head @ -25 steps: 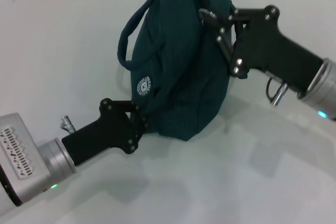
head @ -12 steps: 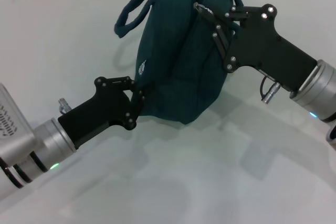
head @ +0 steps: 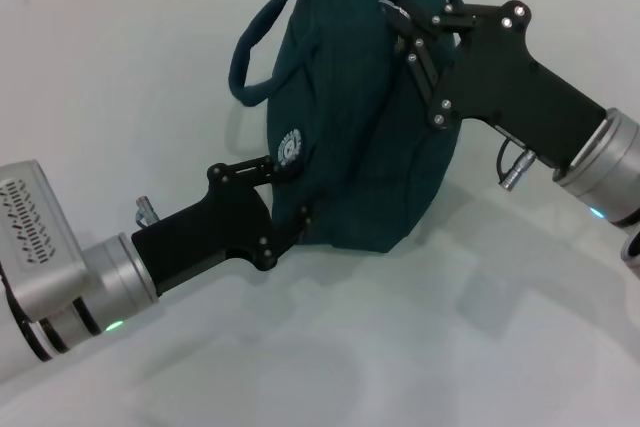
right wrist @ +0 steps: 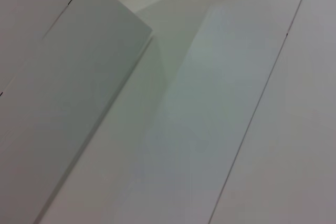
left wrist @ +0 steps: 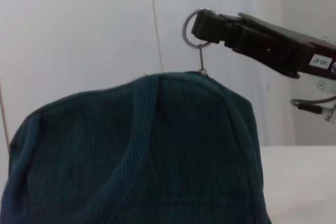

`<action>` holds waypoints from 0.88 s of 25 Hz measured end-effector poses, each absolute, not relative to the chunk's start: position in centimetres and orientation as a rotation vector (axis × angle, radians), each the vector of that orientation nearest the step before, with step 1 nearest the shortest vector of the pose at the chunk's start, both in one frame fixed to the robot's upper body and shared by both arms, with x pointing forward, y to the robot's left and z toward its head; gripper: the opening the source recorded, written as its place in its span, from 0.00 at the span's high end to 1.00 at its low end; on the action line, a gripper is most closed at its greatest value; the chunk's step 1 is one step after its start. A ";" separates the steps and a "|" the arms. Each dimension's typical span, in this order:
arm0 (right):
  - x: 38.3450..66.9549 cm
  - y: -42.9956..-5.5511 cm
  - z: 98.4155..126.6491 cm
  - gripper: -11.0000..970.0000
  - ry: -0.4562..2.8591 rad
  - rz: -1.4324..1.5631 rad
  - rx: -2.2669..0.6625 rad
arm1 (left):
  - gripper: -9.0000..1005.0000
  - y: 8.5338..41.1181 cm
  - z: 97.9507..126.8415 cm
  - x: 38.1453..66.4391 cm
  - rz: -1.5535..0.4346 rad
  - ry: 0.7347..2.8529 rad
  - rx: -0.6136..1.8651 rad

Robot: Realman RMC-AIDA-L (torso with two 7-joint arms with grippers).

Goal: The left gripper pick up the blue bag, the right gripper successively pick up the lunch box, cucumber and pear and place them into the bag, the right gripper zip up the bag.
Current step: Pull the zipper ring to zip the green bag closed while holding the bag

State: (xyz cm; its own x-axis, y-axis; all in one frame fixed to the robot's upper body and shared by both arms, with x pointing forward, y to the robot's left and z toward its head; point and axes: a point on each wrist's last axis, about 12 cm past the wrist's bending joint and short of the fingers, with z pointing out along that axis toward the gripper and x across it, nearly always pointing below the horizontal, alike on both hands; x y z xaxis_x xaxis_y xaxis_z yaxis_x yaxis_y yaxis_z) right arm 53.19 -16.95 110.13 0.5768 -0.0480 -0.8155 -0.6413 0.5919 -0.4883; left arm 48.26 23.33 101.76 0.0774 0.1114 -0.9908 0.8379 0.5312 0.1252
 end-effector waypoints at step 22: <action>53.4 -16.7 110.1 0.98 0.909 0.404 -0.900 | 0.13 22.7 103.8 48.8 -0.776 1.312 0.679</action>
State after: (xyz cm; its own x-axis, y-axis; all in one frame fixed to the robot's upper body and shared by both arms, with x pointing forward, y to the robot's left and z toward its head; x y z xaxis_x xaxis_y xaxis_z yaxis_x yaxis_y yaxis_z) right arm 53.37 -16.67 110.09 0.5749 -0.0576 -0.8162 -0.6448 0.5823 -0.4952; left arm 48.75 22.74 103.85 0.0838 -0.1115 -0.9902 0.8141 0.5806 0.0035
